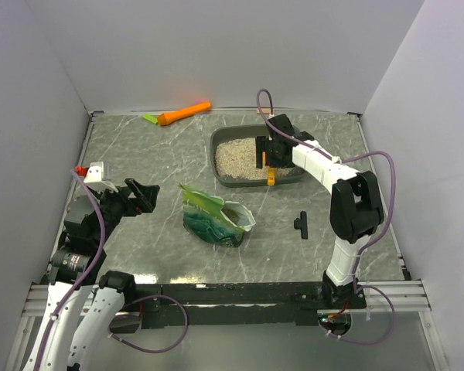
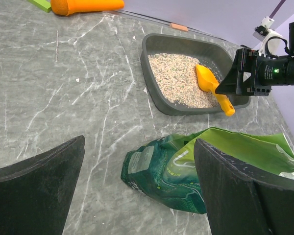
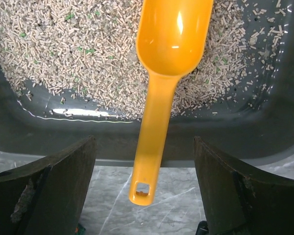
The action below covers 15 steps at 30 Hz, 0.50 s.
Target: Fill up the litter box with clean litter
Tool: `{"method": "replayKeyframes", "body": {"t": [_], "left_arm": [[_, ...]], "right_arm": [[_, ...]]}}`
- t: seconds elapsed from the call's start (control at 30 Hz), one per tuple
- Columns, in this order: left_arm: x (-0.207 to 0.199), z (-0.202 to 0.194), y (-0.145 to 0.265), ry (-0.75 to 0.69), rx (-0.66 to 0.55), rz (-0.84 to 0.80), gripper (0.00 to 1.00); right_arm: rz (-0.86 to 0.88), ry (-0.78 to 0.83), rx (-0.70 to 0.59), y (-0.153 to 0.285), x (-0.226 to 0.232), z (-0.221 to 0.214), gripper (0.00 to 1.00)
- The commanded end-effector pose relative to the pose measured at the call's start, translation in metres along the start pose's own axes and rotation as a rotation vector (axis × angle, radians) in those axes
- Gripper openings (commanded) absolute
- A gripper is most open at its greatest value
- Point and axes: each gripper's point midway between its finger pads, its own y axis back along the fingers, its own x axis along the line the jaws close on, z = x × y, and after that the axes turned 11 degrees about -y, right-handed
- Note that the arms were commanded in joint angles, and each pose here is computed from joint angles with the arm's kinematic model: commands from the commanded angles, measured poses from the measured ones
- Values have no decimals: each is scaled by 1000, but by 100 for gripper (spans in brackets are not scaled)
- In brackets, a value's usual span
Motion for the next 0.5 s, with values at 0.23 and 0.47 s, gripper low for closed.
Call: {"method": "replayKeyframes", "body": {"t": [0.23,0.47], "left_arm": [[-5,7,3,-1,-30,-20,97],[-4,7,4,-1,-34,-19,97]], "right_arm": [[5,-20,16,-21,3,-5,81],[-17,-14,63,-35,-2,-20,78]]}}
